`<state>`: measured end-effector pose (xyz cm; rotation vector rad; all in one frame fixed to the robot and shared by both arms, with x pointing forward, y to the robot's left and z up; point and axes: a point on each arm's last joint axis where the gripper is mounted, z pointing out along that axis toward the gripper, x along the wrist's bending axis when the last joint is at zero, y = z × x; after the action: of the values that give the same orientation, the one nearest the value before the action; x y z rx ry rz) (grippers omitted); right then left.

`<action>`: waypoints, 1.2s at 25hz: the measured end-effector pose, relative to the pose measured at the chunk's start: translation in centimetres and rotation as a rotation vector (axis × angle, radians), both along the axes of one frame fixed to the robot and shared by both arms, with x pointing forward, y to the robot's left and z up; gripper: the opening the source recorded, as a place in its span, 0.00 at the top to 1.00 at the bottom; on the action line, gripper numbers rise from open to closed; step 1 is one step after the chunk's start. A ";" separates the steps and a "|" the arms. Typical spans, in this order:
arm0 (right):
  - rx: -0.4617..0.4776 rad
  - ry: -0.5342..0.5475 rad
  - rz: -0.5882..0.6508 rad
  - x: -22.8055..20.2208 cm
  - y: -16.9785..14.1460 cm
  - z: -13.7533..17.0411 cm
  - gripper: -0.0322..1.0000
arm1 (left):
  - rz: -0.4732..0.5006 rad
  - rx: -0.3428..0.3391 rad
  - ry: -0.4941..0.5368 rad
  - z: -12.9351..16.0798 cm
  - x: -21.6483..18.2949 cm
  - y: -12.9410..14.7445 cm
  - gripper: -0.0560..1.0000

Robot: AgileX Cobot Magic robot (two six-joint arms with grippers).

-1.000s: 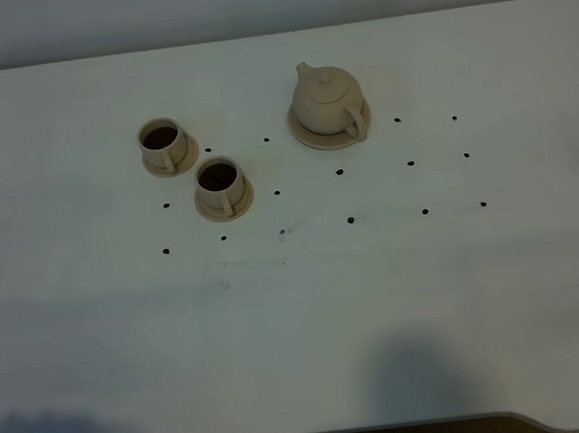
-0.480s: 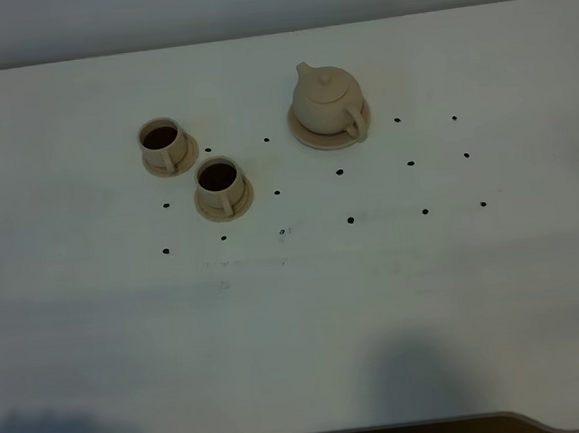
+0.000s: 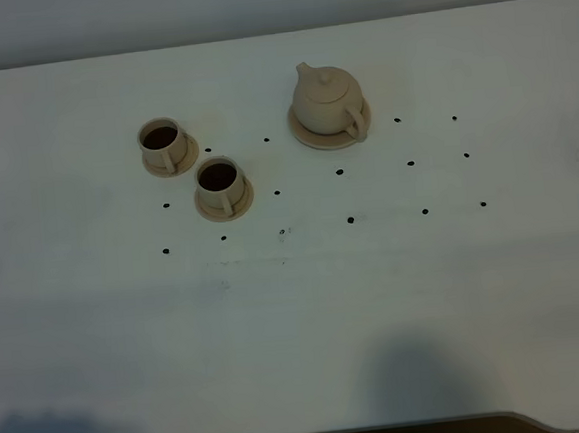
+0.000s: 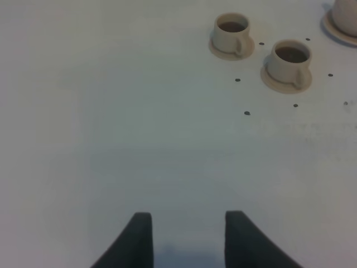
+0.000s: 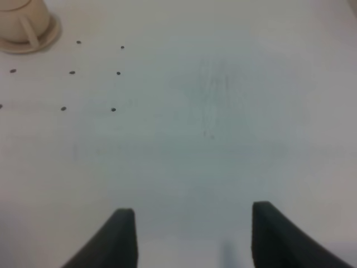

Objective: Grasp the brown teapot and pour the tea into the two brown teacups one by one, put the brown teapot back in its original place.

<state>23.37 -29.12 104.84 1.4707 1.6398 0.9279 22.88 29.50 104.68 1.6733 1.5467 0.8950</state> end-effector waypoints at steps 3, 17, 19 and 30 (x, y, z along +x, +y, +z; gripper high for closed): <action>0.000 0.000 0.000 0.0 0.0 0.0 0.53 | 0.000 0.000 0.000 0.0 0.0 0.0 0.63; 0.000 0.000 0.000 0.0 0.0 0.0 0.53 | 0.000 0.000 0.000 0.0 0.0 0.0 0.63; 0.000 0.000 0.000 0.0 0.0 0.0 0.53 | 0.000 0.000 0.000 0.0 0.0 0.0 0.63; 0.000 0.000 0.000 0.0 0.0 0.0 0.53 | 0.000 0.000 0.000 0.0 0.0 0.0 0.63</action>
<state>23.37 -29.12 104.84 1.4707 1.6398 0.9279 22.88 29.50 104.68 1.6733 1.5467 0.8950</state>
